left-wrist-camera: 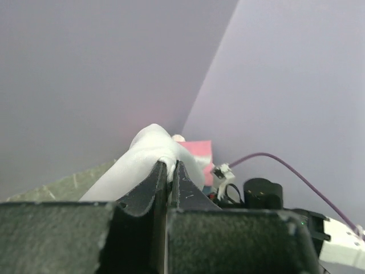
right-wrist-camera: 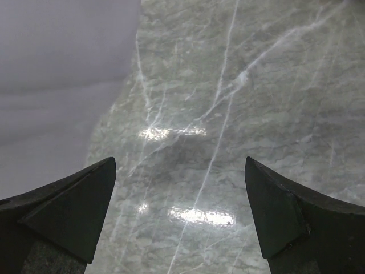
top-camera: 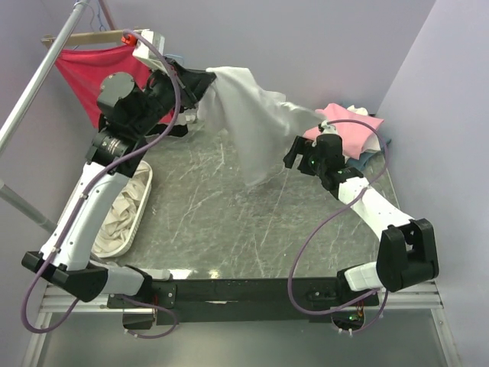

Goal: Fold and stack the t-shirts
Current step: Move the tshirt to the center of the board

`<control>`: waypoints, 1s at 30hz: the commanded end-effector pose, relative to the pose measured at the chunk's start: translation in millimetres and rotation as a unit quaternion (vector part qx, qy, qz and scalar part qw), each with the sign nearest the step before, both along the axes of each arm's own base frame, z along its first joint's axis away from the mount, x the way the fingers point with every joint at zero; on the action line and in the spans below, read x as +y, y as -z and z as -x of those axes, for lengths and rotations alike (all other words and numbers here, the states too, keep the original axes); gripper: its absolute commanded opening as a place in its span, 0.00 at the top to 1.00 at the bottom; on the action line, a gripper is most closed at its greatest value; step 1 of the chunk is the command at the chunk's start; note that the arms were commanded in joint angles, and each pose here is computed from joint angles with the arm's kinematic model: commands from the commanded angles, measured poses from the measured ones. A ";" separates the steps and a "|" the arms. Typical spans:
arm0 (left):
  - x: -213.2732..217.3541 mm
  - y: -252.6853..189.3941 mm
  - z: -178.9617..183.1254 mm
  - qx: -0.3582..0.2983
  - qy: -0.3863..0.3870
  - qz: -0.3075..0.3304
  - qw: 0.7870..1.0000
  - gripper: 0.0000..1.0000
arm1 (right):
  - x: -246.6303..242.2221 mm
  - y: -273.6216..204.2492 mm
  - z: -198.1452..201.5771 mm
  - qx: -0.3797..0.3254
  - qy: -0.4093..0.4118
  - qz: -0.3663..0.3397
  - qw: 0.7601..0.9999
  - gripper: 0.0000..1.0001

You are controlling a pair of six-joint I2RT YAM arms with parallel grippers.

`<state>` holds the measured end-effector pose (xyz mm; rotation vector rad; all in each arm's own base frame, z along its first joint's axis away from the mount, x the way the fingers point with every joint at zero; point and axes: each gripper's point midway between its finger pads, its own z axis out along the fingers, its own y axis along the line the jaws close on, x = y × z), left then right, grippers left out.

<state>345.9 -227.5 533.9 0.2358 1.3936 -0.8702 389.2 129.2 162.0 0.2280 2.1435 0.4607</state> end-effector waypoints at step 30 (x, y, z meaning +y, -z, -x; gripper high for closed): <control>200.5 456.3 -67.8 0.414 -0.410 -0.133 0.802 0.17 | -34.1 -43.5 18.3 -0.077 0.053 0.025 0.995 0.00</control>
